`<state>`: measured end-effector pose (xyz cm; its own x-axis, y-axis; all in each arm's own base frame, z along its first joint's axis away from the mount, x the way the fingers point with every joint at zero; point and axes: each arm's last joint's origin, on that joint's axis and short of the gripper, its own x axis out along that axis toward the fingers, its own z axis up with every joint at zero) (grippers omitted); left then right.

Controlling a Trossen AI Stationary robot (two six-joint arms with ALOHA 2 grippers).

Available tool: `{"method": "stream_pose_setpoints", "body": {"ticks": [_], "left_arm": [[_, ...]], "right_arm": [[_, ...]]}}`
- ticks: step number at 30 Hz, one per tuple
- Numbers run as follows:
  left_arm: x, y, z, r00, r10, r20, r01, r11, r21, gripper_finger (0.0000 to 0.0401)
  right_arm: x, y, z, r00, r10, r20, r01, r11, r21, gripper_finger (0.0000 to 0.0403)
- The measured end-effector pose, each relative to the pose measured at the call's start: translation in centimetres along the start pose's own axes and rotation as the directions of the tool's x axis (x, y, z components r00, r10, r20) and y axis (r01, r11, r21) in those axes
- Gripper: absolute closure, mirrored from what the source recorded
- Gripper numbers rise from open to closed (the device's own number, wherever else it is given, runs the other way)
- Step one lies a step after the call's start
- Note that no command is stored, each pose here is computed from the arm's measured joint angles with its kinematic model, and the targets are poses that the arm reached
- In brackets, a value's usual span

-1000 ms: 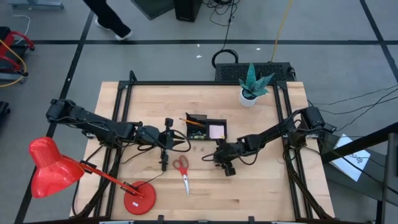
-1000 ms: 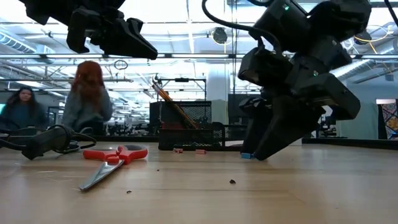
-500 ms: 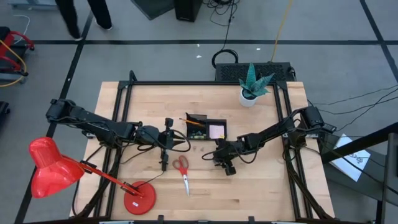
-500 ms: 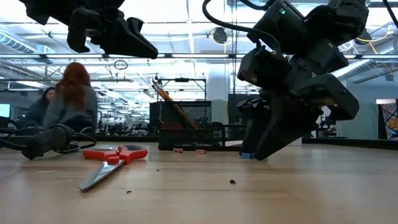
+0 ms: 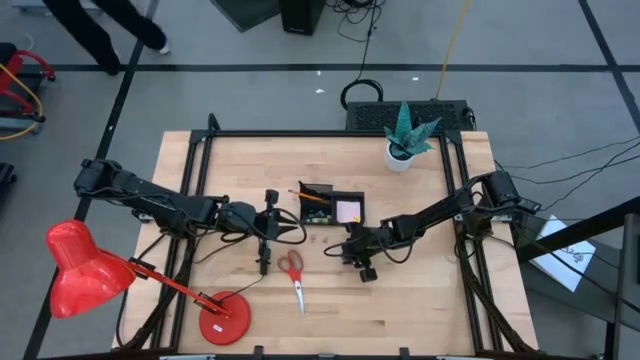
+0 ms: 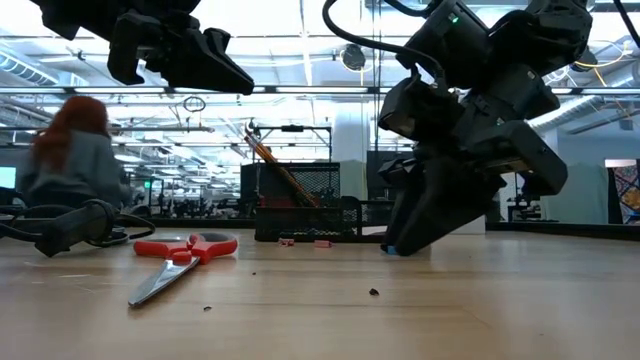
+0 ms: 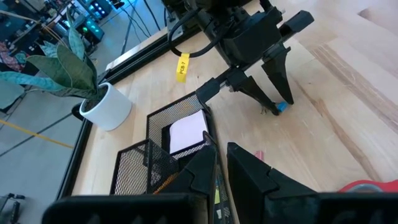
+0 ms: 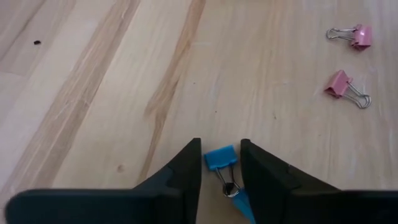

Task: Pick and place office supplies into organizer
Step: Put the blue binder clip into the black desk organizer

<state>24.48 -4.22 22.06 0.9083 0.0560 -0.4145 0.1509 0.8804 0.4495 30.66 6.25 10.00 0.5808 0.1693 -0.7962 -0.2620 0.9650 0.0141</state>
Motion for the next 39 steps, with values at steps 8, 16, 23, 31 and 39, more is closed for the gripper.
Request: {"method": "stream_pose_setpoints", "body": {"ticks": [8, 16, 23, 31, 39], "left_arm": [[0.0, 0.0, 0.0, 1.0, 0.0, 0.0, 0.0, 1.0, -0.001, 0.0352], [0.0, 0.0, 0.0, 1.0, 0.0, 0.001, 0.0, 1.0, 0.0, 0.0352], [0.0, 0.0, 0.1, 1.0, 0.004, 0.006, -0.004, 1.0, 0.005, 0.0352], [-0.2, 0.7, 0.9, 0.992, 0.114, 0.061, -0.115, 0.993, 0.011, 0.0352], [-0.3, 0.4, 1.2, 0.99, 0.111, 0.084, -0.114, 0.993, 0.033, 0.0352]], "right_arm": [[0.0, 0.0, 0.0, 1.0, 0.001, 0.005, -0.001, 1.0, -0.001, 0.0349], [-1.3, -0.1, 1.8, 0.999, -0.006, 0.045, 0.007, 1.0, -0.02, 0.0336], [-2.5, -0.5, 5.3, 0.99, -0.021, 0.141, 0.033, 0.996, -0.085, 0.0342], [-3.2, -3.4, 6.5, 0.967, -0.168, 0.192, 0.181, 0.982, -0.051, 0.0337], [-3.2, -6.6, 6.1, 0.95, -0.243, 0.198, 0.244, 0.97, 0.018, 0.034]]}}
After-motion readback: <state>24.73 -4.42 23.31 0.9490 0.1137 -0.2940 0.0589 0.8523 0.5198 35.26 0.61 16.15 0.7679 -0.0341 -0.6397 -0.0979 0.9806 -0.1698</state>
